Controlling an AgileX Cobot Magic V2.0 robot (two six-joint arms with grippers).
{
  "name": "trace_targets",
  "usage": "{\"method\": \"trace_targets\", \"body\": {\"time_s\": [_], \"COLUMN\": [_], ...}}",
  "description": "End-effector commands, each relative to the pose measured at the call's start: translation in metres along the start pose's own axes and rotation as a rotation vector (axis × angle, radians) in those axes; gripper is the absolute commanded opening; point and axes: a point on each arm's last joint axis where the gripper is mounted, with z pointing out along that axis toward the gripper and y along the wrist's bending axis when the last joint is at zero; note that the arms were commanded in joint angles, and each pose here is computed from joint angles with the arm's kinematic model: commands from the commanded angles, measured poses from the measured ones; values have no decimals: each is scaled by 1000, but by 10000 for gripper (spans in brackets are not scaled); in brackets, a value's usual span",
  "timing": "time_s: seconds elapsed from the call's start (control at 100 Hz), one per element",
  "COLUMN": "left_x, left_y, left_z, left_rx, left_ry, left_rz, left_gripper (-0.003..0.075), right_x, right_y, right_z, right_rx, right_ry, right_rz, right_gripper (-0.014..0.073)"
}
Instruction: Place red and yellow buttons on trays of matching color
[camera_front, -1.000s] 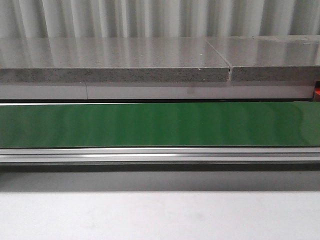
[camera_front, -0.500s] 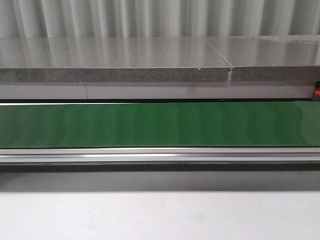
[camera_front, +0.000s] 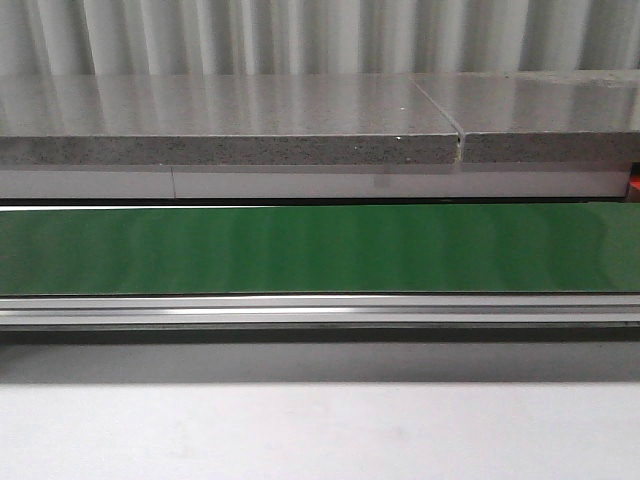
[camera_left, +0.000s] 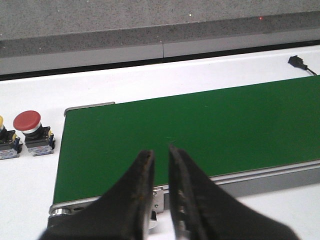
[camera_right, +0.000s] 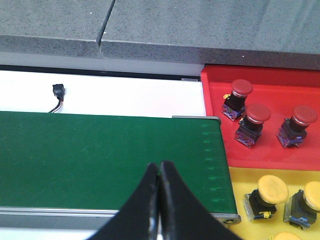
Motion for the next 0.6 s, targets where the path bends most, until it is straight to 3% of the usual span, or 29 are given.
{"method": "trace_targets", "body": {"time_s": [0.0,0.1,0.17,0.41,0.59], "left_x": [-14,-15,-15,-18,-41], "left_y": [0,0,0,1,9], "left_z": [-2,-2,-2,-3,-1], "left_rx": [-1,-1,0,-8,-69], "left_ry": [-87,-91,-93,-122,-165], "left_rz": [-23,-25,-26,-29,-186], "left_gripper": [317,579,675,687,670], "right_x": [-15,-15,-15,-15,-15], "right_y": [0,0,0,0,0], "right_z": [-4,-4,-4,-4,-4], "right_rx": [9,9,9,9,9], "right_ry": [-105,-105,-105,-105,-105], "right_rz": [-10,-10,-10,-10,-10], "right_gripper": [-68,-68,-68,-68,-68]}}
